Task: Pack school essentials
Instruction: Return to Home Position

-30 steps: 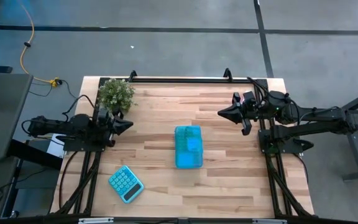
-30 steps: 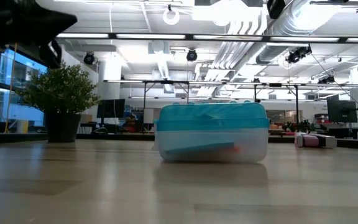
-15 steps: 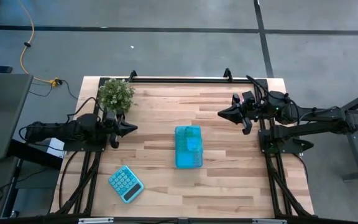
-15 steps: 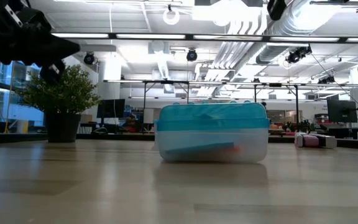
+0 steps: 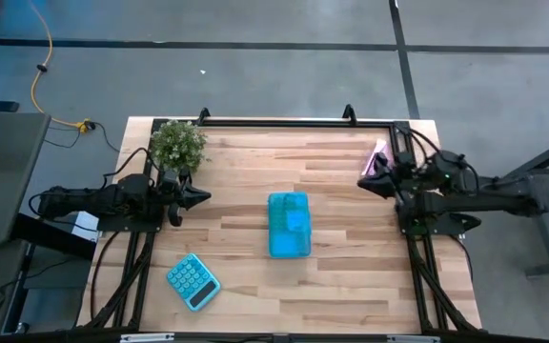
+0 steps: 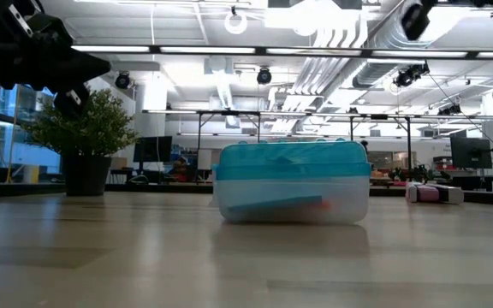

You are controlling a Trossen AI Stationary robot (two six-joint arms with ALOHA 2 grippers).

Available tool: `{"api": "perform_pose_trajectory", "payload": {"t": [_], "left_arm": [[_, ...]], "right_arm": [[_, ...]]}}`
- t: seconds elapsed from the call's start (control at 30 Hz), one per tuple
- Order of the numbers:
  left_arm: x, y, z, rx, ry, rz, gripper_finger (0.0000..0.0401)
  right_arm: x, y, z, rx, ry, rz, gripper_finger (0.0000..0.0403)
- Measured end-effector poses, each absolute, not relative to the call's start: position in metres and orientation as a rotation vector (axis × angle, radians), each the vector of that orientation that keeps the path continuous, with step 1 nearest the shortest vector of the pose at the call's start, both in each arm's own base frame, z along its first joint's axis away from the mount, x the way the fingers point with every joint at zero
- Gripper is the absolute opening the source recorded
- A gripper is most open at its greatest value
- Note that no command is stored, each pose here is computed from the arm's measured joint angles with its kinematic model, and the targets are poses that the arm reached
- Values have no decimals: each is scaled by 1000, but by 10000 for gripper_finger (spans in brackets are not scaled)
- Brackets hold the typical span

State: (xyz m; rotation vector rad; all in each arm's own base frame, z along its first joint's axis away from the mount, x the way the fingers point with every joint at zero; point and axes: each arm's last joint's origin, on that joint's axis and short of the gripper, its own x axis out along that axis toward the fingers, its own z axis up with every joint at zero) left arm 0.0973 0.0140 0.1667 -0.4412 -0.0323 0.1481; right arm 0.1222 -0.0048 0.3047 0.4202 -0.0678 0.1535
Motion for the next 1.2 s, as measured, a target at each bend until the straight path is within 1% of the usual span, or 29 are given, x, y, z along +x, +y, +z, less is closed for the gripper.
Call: {"api": "perform_pose_trajectory", "payload": {"t": [0.17, 0.3, 0.4, 0.5, 0.57, 0.77, 1.0, 1.2], "left_arm": [[97, 14, 167, -441, -32, 148, 0], [97, 14, 167, -441, -32, 148, 1], [97, 14, 167, -441, -32, 147, 0], [98, 14, 167, -441, -31, 150, 0], [97, 14, 167, -441, -36, 155, 1], [98, 15, 167, -441, -34, 171, 1], [98, 15, 167, -441, -35, 172, 1], [98, 15, 167, -441, -35, 173, 1]], "right_arm": [[91, -2, 272, 415, -155, 166, 0], [76, -1, 246, 409, -223, 180, 0], [79, -1, 234, 357, -254, 172, 0], [86, -2, 225, 362, -270, 173, 0], [91, -2, 214, 384, -233, 150, 0], [99, -2, 182, 340, -156, 37, 0], [100, -2, 168, 225, -13, -15, 0], [101, -3, 163, 233, 39, -40, 0]]}}
